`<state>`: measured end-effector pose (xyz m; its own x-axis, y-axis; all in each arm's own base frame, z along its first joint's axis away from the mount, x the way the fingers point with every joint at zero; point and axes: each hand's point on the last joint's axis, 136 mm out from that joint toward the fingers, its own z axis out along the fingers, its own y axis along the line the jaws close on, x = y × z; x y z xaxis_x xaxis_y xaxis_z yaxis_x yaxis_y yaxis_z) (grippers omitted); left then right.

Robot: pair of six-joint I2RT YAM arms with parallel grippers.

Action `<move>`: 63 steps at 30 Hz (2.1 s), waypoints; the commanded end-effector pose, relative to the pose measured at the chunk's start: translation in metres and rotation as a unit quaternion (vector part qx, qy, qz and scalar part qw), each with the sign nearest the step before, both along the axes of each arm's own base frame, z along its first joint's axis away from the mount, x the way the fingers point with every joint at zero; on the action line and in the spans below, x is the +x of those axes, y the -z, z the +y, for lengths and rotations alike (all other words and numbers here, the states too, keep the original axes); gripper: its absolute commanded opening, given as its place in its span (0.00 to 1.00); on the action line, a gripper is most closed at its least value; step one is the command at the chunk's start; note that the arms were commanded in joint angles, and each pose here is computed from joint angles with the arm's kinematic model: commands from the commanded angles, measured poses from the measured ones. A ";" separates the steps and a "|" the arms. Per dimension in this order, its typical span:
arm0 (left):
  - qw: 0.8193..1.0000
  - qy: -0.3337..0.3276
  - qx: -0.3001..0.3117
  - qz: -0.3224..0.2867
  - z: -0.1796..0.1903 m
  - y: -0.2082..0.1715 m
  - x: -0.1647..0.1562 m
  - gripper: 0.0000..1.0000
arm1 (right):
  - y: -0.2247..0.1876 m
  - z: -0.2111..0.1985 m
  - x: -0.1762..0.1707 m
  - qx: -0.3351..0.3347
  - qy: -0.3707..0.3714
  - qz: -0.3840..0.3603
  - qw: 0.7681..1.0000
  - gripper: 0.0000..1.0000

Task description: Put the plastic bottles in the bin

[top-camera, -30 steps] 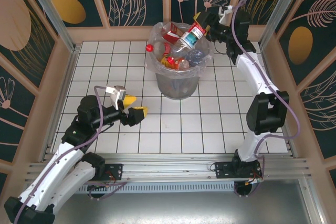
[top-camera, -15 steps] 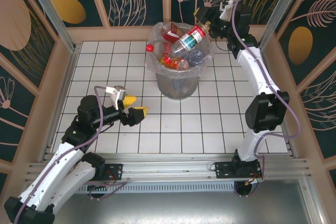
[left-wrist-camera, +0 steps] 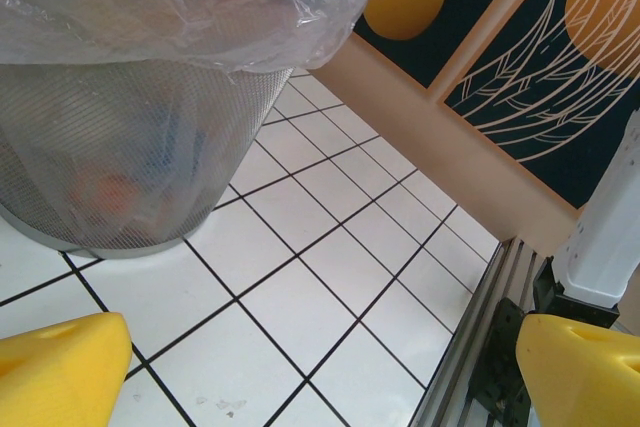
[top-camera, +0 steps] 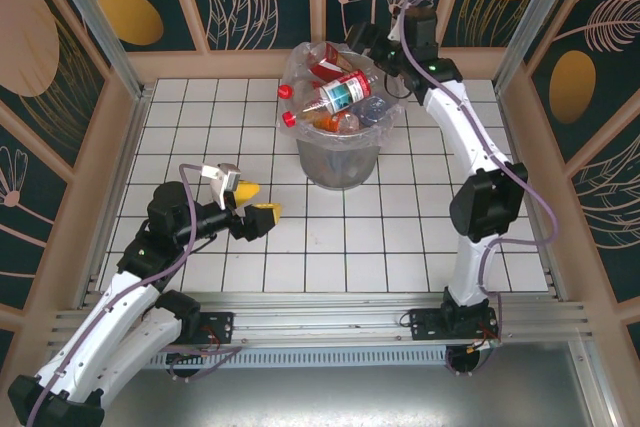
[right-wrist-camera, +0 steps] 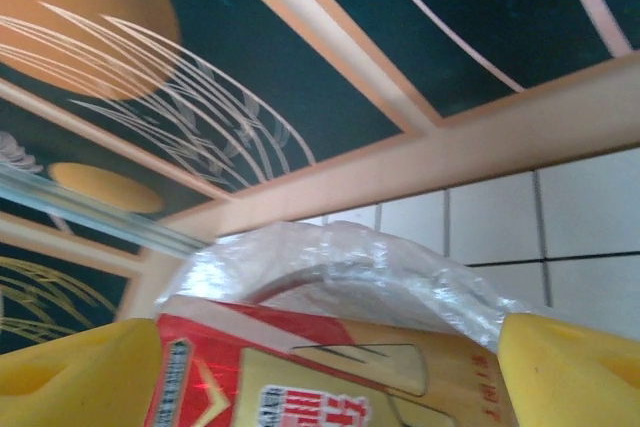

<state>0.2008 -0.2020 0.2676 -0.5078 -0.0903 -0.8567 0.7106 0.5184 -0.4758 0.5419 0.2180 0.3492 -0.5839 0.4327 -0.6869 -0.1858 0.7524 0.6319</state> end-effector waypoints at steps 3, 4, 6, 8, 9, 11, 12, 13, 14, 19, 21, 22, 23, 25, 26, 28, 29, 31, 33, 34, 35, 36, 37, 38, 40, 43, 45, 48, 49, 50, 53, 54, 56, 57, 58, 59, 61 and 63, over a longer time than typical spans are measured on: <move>1.000 -0.001 0.005 -0.008 0.001 0.001 0.000 0.99 | -0.024 -0.034 0.009 -0.075 0.075 -0.037 0.994 0.88; 1.000 -0.002 0.005 -0.008 0.001 0.001 0.001 0.99 | -0.027 -0.038 0.008 -0.083 0.081 -0.042 0.992 0.88; 1.000 -0.005 0.006 -0.006 0.001 0.002 0.001 0.98 | -0.036 -0.043 0.006 -0.096 0.088 -0.056 0.990 0.88; 1.000 -0.011 0.006 -0.003 0.002 0.002 0.003 0.98 | -0.049 -0.044 0.002 -0.105 0.083 -0.076 0.988 0.89; 1.000 -0.019 0.006 0.000 0.003 0.002 0.006 0.98 | -0.057 -0.046 -0.001 -0.111 0.081 -0.089 0.986 0.89; 0.999 -0.033 -0.004 0.001 0.005 -0.004 0.010 0.99 | -0.070 -0.048 -0.008 -0.125 0.074 -0.108 0.983 0.89; 0.999 -0.041 -0.015 0.002 0.006 -0.009 0.013 0.98 | -0.076 -0.048 -0.013 -0.131 0.065 -0.115 0.982 0.89; 0.998 -0.055 -0.024 0.004 0.007 -0.013 0.018 0.97 | -0.079 -0.047 -0.018 -0.136 0.056 -0.117 0.982 0.89; 0.997 -0.064 -0.030 0.005 0.008 -0.019 0.021 0.95 | -0.081 -0.046 -0.025 -0.138 0.047 -0.119 0.982 0.89; 0.994 -0.092 -0.059 0.014 0.005 -0.059 0.044 0.93 | -0.080 -0.042 -0.071 -0.122 0.009 -0.120 0.985 0.88; 0.993 -0.101 -0.067 0.011 0.004 -0.076 0.053 0.92 | -0.078 -0.043 -0.090 -0.115 0.000 -0.118 0.986 0.87; 0.992 -0.103 -0.070 0.012 0.002 -0.083 0.058 0.92 | -0.072 -0.042 -0.097 -0.114 -0.005 -0.111 0.987 0.87; 0.992 -0.102 -0.074 0.012 0.000 -0.090 0.062 0.92 | -0.070 -0.042 -0.105 -0.113 -0.008 -0.110 0.988 0.87; 0.992 -0.102 -0.072 0.026 -0.006 -0.097 0.073 0.90 | -0.061 -0.041 -0.120 -0.109 -0.015 -0.103 0.989 0.85; 0.992 -0.099 -0.073 0.029 -0.009 -0.101 0.077 0.89 | -0.058 -0.040 -0.128 -0.105 -0.018 -0.102 0.989 0.84; 0.992 -0.095 -0.074 0.039 -0.015 -0.104 0.085 0.87 | -0.050 -0.036 -0.143 -0.091 -0.034 -0.095 0.991 0.82; 0.992 -0.092 -0.075 0.043 -0.017 -0.104 0.088 0.87 | -0.046 -0.033 -0.150 -0.083 -0.046 -0.091 0.991 0.81; 0.992 -0.085 -0.078 0.050 -0.023 -0.104 0.093 0.87 | -0.040 -0.027 -0.161 -0.068 -0.062 -0.085 0.992 0.77; 0.992 -0.079 -0.076 0.058 -0.028 -0.104 0.099 0.87 | -0.036 -0.021 -0.171 -0.050 -0.083 -0.080 0.992 0.73; 0.992 -0.079 -0.074 0.061 -0.029 -0.103 0.102 0.87 | -0.034 -0.019 -0.173 -0.046 -0.087 -0.077 0.992 0.72; 0.992 -0.081 -0.070 0.068 -0.031 -0.101 0.106 0.87 | -0.033 -0.016 -0.175 -0.040 -0.094 -0.076 0.992 0.70; 0.992 -0.080 -0.067 0.073 -0.033 -0.099 0.108 0.87 | -0.032 -0.013 -0.177 -0.034 -0.102 -0.074 0.991 0.69; 0.992 -0.081 -0.066 0.076 -0.034 -0.098 0.111 0.88 | -0.030 -0.010 -0.177 -0.029 -0.109 -0.072 0.991 0.69; 0.992 -0.082 -0.064 0.078 -0.035 -0.097 0.113 0.88 | -0.029 -0.007 -0.176 -0.025 -0.115 -0.070 0.991 0.68; 0.991 -0.081 -0.062 0.084 -0.038 -0.094 0.118 0.88 | -0.030 -0.002 -0.175 -0.017 -0.126 -0.071 0.989 0.66; 0.991 -0.070 -0.063 0.097 -0.044 -0.089 0.124 0.88 | -0.031 0.004 -0.167 -0.011 -0.133 -0.073 0.988 0.66; 0.990 -0.068 -0.063 0.102 -0.047 -0.086 0.128 0.88 | -0.029 0.006 -0.159 -0.013 -0.131 -0.068 0.989 0.64; 0.991 -0.066 -0.064 0.099 -0.049 -0.089 0.130 0.88 | -0.023 0.007 -0.144 -0.022 -0.119 -0.062 0.991 0.61; 0.991 -0.066 -0.065 0.098 -0.049 -0.090 0.131 0.88 | -0.021 0.007 -0.139 -0.025 -0.114 -0.060 0.991 0.61; 0.991 -0.065 -0.067 0.098 -0.050 -0.092 0.132 0.88 | -0.020 0.006 -0.134 -0.027 -0.107 -0.060 0.992 0.59; 0.991 -0.052 -0.077 0.100 -0.056 -0.095 0.133 0.88 | -0.020 0.002 -0.122 -0.034 -0.086 -0.064 0.994 0.55; 0.990 -0.048 -0.082 0.102 -0.057 -0.098 0.134 0.87 | -0.020 0.000 -0.117 -0.037 -0.077 -0.064 0.994 0.54; 0.989 -0.040 -0.093 0.104 -0.061 -0.102 0.135 0.87 | -0.021 -0.004 -0.108 -0.045 -0.062 -0.064 0.995 0.53; 0.989 -0.036 -0.097 0.104 -0.062 -0.104 0.135 0.87 | -0.021 -0.006 -0.104 -0.050 -0.053 -0.062 0.995 0.53; 0.989 -0.034 -0.101 0.104 -0.063 -0.106 0.135 0.86 | -0.020 -0.008 -0.100 -0.055 -0.046 -0.061 0.996 0.53; 0.988 -0.032 -0.105 0.105 -0.064 -0.108 0.136 0.86 | -0.021 -0.011 -0.096 -0.062 -0.036 -0.061 0.996 0.52; 0.988 -0.027 -0.110 0.108 -0.067 -0.111 0.136 0.86 | -0.022 -0.015 -0.091 -0.069 -0.026 -0.059 0.996 0.53; 0.988 -0.020 -0.110 0.111 -0.074 -0.112 0.133 0.86 | -0.025 -0.019 -0.090 -0.068 -0.018 -0.062 0.996 0.52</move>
